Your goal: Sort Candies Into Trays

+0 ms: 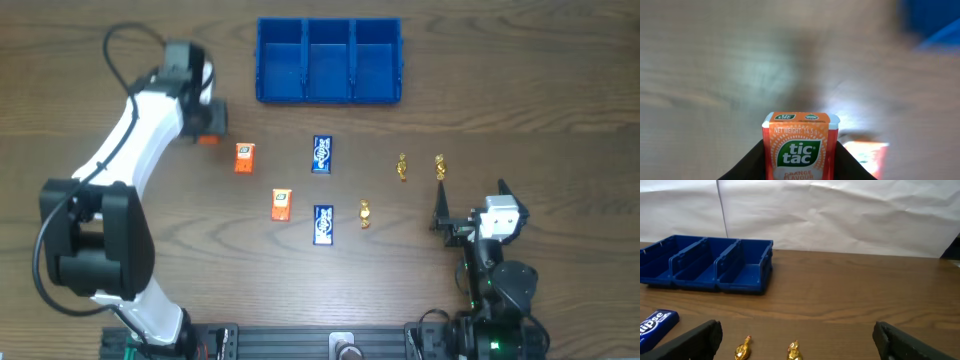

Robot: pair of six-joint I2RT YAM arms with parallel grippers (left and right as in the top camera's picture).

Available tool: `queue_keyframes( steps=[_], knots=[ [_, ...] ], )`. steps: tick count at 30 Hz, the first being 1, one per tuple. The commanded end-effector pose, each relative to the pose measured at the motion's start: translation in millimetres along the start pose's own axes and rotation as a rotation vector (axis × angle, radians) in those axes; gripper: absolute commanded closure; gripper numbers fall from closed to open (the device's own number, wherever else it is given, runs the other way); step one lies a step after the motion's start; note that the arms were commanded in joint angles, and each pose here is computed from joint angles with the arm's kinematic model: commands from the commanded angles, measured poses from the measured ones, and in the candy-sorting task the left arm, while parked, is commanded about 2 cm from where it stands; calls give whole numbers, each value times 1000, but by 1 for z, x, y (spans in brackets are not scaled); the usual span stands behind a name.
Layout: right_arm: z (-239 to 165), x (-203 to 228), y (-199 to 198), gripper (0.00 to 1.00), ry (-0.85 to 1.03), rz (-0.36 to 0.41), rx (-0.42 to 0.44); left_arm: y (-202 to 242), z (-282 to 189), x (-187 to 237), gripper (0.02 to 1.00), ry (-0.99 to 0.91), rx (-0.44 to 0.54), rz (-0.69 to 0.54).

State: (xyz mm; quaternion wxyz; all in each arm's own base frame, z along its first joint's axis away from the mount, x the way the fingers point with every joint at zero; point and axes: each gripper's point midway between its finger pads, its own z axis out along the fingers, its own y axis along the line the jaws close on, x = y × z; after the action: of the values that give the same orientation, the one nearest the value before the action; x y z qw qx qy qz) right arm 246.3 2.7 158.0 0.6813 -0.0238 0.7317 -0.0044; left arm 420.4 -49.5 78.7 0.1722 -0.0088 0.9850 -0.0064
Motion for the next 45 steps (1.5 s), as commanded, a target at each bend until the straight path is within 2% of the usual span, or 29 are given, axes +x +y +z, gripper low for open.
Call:
queue_keyframes(
  steps=[1, 5, 8, 15, 20, 24, 25, 26, 30, 33, 36, 39, 41, 45],
  knots=[
    [0, 0, -1, 1, 1, -15, 1, -57, -96, -99, 833, -331, 19, -62],
    [0, 0, -1, 1, 1, -15, 1, -95, -117, -143, 825, -439, 33, -56],
    [0, 0, -1, 1, 1, -15, 1, -116, -107, -158, 827, -443, 26, -45],
    [0, 0, -1, 1, 1, -15, 1, -132, -48, -154, 807, -343, 14, -48],
    [0, 0, -1, 1, 1, -15, 1, -134, -27, -149, 776, -304, 12, -41],
    [0, 0, -1, 1, 1, -15, 1, -132, -24, -148, 553, -298, 9, -44],
    [0, 0, -1, 1, 1, -15, 1, -131, -24, -148, 415, -297, 7, -46],
    [0, 0, -1, 1, 1, -15, 1, -128, -27, -148, 338, -299, 4, -49],
    [0, 0, -1, 3, 1, -15, 1, -113, -58, -151, 156, -330, 10, -78],
    [0, 0, -1, 1, 1, -15, 1, -106, -94, -148, 126, -391, 27, -67],
    [0, 0, -1, 3, 1, -15, 1, -94, -130, -126, 115, -452, 50, -78],
    [0, 0, -1, 1, 1, -15, 1, -78, -141, -83, 115, -467, 61, -93],
    [0, 0, -1, 1, 1, -15, 1, -69, -132, -52, 115, -448, 58, -102],
    [0, 0, -1, 1, 1, -15, 1, -57, -79, 12, 110, -366, 19, -73]
  ],
)
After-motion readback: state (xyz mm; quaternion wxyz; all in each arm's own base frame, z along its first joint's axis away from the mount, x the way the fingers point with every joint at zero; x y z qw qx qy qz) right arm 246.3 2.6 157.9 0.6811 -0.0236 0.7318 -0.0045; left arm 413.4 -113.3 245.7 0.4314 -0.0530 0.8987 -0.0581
